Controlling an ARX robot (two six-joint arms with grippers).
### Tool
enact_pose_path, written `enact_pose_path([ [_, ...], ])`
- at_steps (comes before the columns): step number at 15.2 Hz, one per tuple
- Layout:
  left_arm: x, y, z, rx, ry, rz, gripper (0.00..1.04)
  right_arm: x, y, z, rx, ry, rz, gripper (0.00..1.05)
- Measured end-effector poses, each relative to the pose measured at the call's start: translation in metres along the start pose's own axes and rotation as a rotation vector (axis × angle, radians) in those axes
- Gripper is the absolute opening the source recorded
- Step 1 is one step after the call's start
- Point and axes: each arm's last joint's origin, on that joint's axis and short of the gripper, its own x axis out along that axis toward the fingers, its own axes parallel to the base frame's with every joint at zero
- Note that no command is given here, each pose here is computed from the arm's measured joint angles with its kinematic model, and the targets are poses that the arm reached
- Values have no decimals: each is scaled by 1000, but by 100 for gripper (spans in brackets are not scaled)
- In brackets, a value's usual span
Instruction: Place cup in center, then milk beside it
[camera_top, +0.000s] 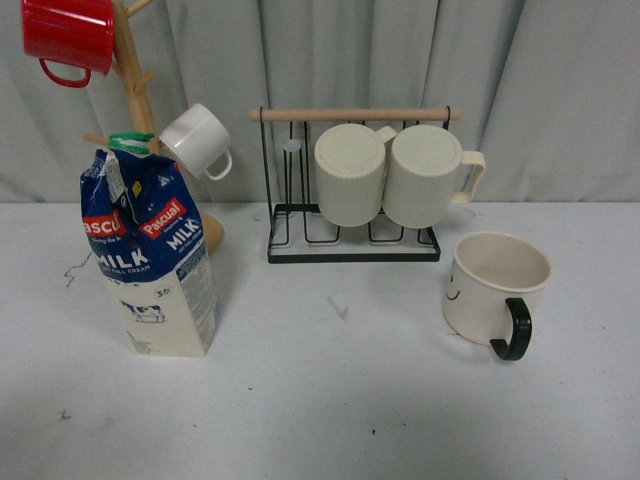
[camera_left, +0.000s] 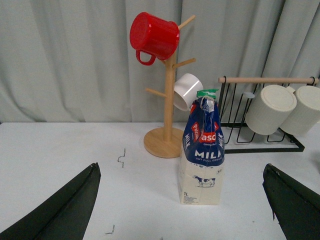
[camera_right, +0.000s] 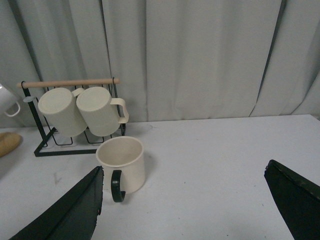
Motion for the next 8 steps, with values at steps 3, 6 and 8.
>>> enact_pose_path([
  [3, 0, 0, 0, 0, 0, 0, 98, 0, 0, 0, 0, 0, 0, 98],
  [6, 0, 0, 0, 0, 0, 0, 98, 0, 0, 0, 0, 0, 0, 98],
  [8, 0, 0, 0, 0, 0, 0, 98, 0, 0, 0, 0, 0, 0, 98],
])
